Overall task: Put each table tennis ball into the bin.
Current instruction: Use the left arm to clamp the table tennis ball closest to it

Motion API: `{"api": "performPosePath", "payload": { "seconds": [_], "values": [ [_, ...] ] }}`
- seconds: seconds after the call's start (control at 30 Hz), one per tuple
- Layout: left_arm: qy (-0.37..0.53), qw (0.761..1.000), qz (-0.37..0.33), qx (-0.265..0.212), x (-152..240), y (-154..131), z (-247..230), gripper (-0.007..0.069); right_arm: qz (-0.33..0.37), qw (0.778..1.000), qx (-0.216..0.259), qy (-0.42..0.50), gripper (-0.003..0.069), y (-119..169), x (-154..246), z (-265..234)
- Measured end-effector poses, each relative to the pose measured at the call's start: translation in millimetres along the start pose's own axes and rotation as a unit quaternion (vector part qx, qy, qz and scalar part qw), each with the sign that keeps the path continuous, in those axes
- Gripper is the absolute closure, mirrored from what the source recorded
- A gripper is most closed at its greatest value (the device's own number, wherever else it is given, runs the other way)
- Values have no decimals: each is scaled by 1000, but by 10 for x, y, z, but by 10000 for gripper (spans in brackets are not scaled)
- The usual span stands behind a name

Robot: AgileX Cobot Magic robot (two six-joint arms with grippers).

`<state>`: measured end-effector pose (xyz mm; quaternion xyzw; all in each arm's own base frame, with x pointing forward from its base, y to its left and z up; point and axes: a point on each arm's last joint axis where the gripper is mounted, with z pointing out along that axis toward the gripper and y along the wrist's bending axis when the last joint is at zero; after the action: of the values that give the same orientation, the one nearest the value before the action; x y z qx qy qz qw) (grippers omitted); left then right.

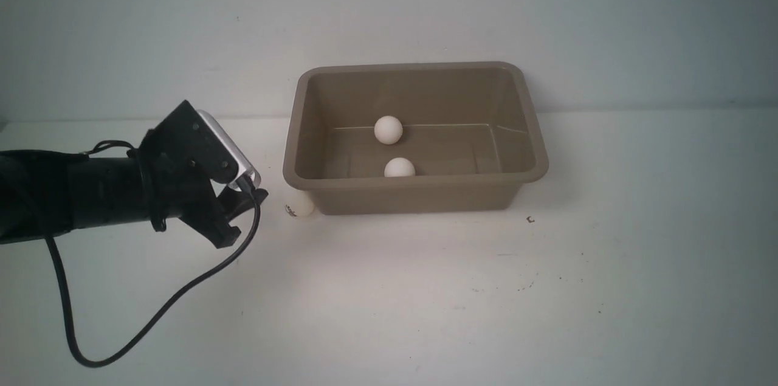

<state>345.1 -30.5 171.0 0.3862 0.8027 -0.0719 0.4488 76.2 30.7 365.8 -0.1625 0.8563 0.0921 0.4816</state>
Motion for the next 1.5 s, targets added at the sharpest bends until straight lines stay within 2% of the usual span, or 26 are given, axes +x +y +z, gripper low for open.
{"api": "performPosePath", "payload": {
  "seconds": [0.27,0.83,1.5],
  "values": [
    [10,998,-38,47,212,-58,268,230,-6,1000,-5,1,676,8,2,0],
    [-19,996,-73,55,127,111,477,230,-7,1000,-5,1,676,9,2,0],
    [-14,993,-91,69,219,98,601,230,-6,1000,-6,0,676,12,-1,0]
  ]
}}
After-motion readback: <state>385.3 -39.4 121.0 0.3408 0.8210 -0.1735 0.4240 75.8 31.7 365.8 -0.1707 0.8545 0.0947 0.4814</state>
